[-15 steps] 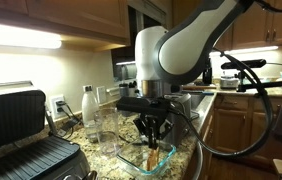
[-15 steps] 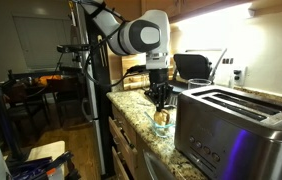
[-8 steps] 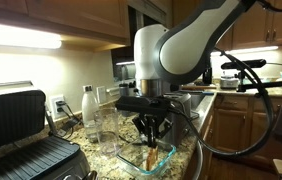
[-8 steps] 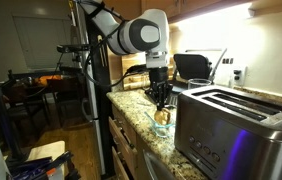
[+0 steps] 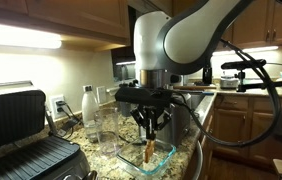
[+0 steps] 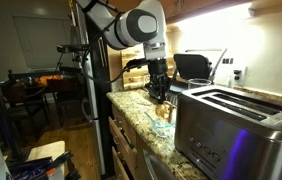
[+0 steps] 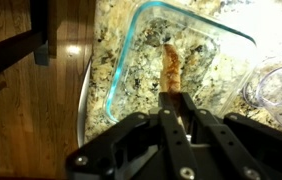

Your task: Take the two slices of bread out of the bowl and put them in the toaster

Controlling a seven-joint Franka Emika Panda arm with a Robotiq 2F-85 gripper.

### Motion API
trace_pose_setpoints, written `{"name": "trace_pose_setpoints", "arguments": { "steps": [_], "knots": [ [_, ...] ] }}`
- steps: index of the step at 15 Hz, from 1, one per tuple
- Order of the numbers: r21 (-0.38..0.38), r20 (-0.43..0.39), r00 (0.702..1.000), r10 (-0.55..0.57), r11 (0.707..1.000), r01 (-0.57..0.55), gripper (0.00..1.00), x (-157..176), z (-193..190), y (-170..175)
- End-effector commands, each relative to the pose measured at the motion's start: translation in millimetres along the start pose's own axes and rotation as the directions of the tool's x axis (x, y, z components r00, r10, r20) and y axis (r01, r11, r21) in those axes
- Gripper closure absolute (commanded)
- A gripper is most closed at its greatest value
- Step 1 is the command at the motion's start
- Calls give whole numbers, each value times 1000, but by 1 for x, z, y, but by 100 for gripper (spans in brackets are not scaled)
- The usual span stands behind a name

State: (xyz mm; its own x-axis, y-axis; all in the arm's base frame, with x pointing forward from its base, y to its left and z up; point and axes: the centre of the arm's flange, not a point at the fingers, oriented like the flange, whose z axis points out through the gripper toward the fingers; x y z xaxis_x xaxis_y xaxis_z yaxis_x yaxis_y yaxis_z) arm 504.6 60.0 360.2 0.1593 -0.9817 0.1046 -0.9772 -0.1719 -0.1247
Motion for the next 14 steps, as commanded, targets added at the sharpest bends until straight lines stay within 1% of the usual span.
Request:
{"name": "trace_pose_setpoints", "arguments": {
  "steps": [1, 7, 14],
  "knots": [
    [6, -31, 999, -34, 999, 34, 93, 3, -34, 14],
    [34, -56, 998, -21, 999, 23, 93, 4, -70, 20],
    [74, -123, 992, -20, 997, 30, 93, 5, -119, 27]
  ]
}}
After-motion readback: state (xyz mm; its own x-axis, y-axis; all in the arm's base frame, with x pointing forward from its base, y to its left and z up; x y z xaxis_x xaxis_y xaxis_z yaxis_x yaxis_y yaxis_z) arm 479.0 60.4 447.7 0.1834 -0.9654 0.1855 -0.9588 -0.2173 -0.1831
